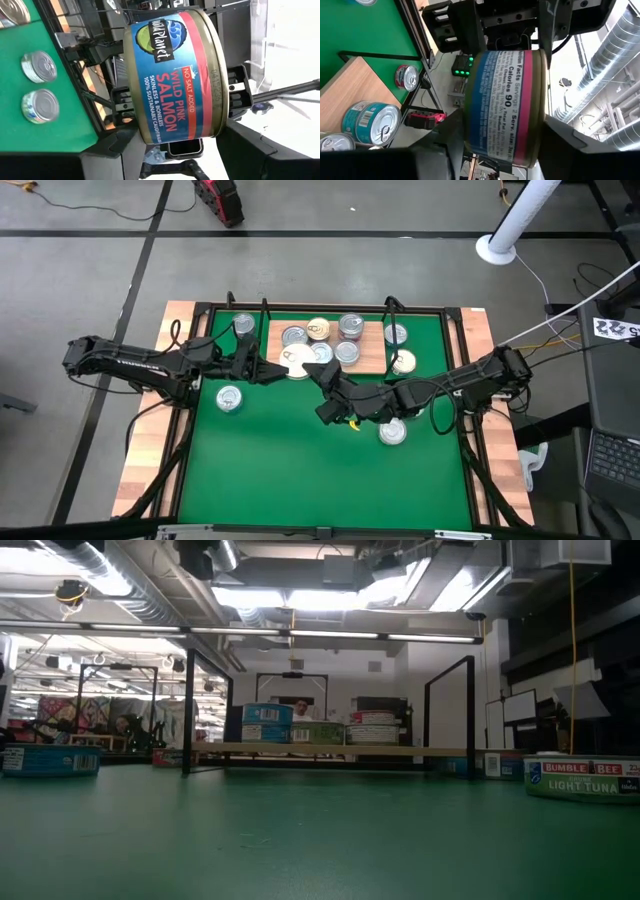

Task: Stack canned seafood by type on shelf
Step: Stack the blue pink tuna can on top of the blue pink tuna can on the shelf

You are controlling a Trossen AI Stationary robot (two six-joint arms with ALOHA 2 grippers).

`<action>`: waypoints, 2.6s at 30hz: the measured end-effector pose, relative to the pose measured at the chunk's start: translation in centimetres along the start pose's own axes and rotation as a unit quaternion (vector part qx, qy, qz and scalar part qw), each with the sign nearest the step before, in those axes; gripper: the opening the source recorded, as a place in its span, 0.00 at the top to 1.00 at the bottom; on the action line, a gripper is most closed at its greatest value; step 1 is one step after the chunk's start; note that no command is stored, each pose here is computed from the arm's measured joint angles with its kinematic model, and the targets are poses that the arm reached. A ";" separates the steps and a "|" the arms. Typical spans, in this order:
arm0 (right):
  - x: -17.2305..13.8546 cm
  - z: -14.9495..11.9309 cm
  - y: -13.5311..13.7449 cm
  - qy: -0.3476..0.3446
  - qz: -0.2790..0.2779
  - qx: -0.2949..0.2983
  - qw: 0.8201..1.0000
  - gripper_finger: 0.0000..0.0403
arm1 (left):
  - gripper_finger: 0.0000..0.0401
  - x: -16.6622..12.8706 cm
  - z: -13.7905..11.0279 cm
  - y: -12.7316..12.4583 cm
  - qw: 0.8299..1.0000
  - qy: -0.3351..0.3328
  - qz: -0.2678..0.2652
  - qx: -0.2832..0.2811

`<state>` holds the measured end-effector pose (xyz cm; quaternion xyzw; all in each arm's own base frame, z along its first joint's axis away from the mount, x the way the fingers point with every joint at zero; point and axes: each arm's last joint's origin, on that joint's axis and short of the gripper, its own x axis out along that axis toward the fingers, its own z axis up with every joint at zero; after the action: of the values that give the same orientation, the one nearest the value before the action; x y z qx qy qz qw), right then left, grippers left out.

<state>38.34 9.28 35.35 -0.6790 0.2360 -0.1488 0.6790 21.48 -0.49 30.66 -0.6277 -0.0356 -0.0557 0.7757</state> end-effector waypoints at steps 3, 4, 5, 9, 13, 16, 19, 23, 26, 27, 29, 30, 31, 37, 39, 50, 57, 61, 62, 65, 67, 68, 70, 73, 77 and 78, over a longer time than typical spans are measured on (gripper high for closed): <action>0.0 0.0 0.0 0.000 0.000 -0.004 1.000 0.58 | 0.48 0.0 0.0 0.0 1.000 0.000 0.001 0.017; 0.0 0.0 0.0 0.000 0.000 -0.004 1.000 0.58 | 0.48 0.0 0.0 0.0 1.000 0.000 0.001 0.018; 0.0 0.0 0.0 0.000 0.000 -0.003 1.000 0.58 | 0.48 0.0 0.0 0.0 1.000 0.000 0.001 0.018; 0.0 0.0 0.0 0.000 -0.001 -0.002 1.000 0.53 | 0.48 0.0 0.0 0.0 1.000 -0.003 0.001 0.019; 0.0 0.0 0.0 0.000 -0.001 -0.003 1.000 0.53 | 0.48 0.0 0.0 0.0 0.999 -0.003 0.000 0.045; -0.1 0.0 0.0 -0.001 0.002 -0.006 1.000 0.56 | 0.48 0.0 0.0 0.0 0.999 -0.003 0.002 0.051; -0.1 0.0 0.2 -0.001 0.007 -0.011 1.000 0.57 | 0.48 0.0 0.0 0.0 0.998 -0.003 0.003 0.065; -0.1 0.0 0.2 0.000 0.007 -0.012 1.000 0.57 | 0.48 0.0 0.0 0.1 0.998 -0.002 0.006 0.067; -0.1 0.0 0.2 0.000 0.009 -0.011 1.000 0.57 | 0.48 0.0 0.0 0.2 0.999 0.000 0.012 0.053; -0.1 0.0 0.2 -0.001 0.010 -0.012 1.000 0.57 | 0.48 0.0 0.0 0.3 0.999 0.001 0.015 0.052; -0.1 0.0 0.3 -0.001 0.014 -0.017 1.000 0.57 | 0.48 0.0 -0.1 0.4 0.998 0.004 0.024 0.058; -0.1 0.0 0.4 -0.001 0.017 -0.020 1.000 0.57 | 0.48 0.0 -0.1 0.5 0.998 0.007 0.029 0.059; -0.1 0.0 0.5 -0.001 0.020 -0.022 1.000 0.57 | 0.48 0.0 -0.1 0.6 0.998 0.009 0.034 0.058; -0.1 -0.1 0.7 0.000 0.031 -0.030 0.999 0.57 | 0.48 0.0 0.2 0.7 0.999 0.007 0.031 0.032; -0.1 -0.1 0.8 0.000 0.034 -0.033 0.999 0.57 | 0.48 -0.1 0.3 0.7 0.999 0.015 0.030 0.022; -0.2 -0.1 1.0 0.003 0.041 -0.047 0.998 0.57 | 0.47 0.0 0.3 1.0 0.998 0.031 0.034 0.030; -0.2 -0.3 1.6 0.014 0.062 -0.074 0.995 0.57 | 0.41 0.8 0.1 2.4 0.994 0.035 0.076 0.063; -0.3 -0.4 2.2 0.015 0.085 -0.085 0.993 0.57 | 0.38 1.4 0.0 3.3 0.992 0.038 0.093 0.075; -0.3 -0.5 2.4 0.016 0.092 -0.085 0.992 0.57 | 0.37 1.5 0.0 3.5 0.992 0.033 0.100 0.075; -0.4 -0.7 2.9 0.019 0.113 -0.082 0.990 0.57 | 0.34 1.8 0.0 4.1 0.991 0.016 0.121 0.062; -0.5 -0.8 3.2 0.023 0.125 -0.079 0.989 0.57 | 0.33 2.0 0.1 4.5 0.990 0.009 0.131 0.052; -0.6 -0.9 3.3 0.025 0.132 -0.079 0.988 0.57 | 0.33 2.0 0.2 4.6 0.990 0.005 0.135 0.047; -0.7 -1.1 3.7 0.032 0.148 -0.080 0.985 0.57 | 0.33 2.0 0.4 4.8 0.989 0.001 0.140 0.040; -1.0 -1.4 4.3 0.042 0.172 -0.075 0.981 0.57 | 0.33 1.8 0.9 4.7 0.989 -0.006 0.140 0.041; -0.9 -1.9 4.7 0.060 0.191 -0.052 0.978 0.57 | 0.33 1.6 1.5 4.8 0.989 0.001 0.143 0.042; -0.8 -2.1 4.7 0.062 0.194 -0.041 0.978 0.57 | 0.33 1.6 1.6 4.9 0.989 0.004 0.142 0.041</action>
<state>36.02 8.07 30.82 -0.6371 0.4109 -0.0461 0.6504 23.75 2.03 26.49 -0.5936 0.0545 0.0538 0.8011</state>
